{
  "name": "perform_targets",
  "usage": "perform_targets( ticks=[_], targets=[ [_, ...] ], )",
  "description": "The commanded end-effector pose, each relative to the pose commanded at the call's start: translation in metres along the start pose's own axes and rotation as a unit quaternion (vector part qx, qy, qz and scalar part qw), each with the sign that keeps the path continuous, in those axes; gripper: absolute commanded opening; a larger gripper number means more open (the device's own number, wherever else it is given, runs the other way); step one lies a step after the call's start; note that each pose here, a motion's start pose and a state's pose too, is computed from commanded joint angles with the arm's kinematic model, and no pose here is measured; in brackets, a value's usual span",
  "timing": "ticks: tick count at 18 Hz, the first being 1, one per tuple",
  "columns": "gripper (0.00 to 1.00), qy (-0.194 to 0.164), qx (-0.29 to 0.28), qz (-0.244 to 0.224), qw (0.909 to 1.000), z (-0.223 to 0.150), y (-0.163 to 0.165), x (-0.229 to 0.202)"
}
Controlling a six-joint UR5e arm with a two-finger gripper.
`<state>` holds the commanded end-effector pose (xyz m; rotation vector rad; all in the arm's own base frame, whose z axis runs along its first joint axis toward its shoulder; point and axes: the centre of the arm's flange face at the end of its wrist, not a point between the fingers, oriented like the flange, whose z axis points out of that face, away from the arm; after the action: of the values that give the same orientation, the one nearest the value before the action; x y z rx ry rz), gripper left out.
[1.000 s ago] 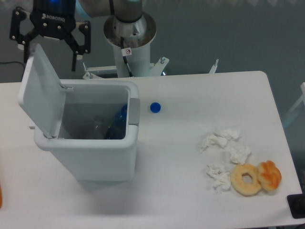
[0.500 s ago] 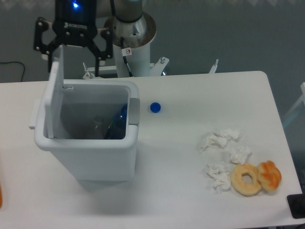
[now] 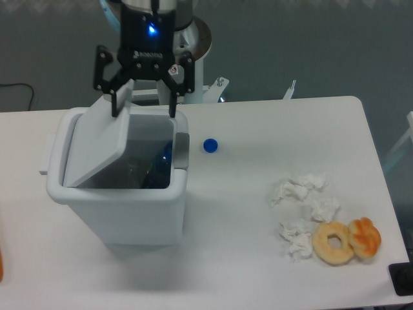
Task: Close the trash can
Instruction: 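Push the lid forward and down with the gripper fingers, then hold the gripper on the closed lid near its hinge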
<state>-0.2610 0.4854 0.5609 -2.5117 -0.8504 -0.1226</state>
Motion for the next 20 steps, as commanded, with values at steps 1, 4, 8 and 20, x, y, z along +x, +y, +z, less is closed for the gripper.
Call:
perform_targets(
  ticks=[1,4,8,20],
  targets=[
    [1.0,0.0,-0.004,0.001,1.0,0.006,0.0,-0.003],
    [1.0,-0.004,-0.012,-0.004,0.9999,0.013,0.0,-0.018],
    [1.0,-0.008,-0.024,0.002,0.9997,0.024,0.006,-0.041],
    [1.0,-0.004,-0.052,0.005,0.9986,0.063,0.006,-0.055]
  ],
)
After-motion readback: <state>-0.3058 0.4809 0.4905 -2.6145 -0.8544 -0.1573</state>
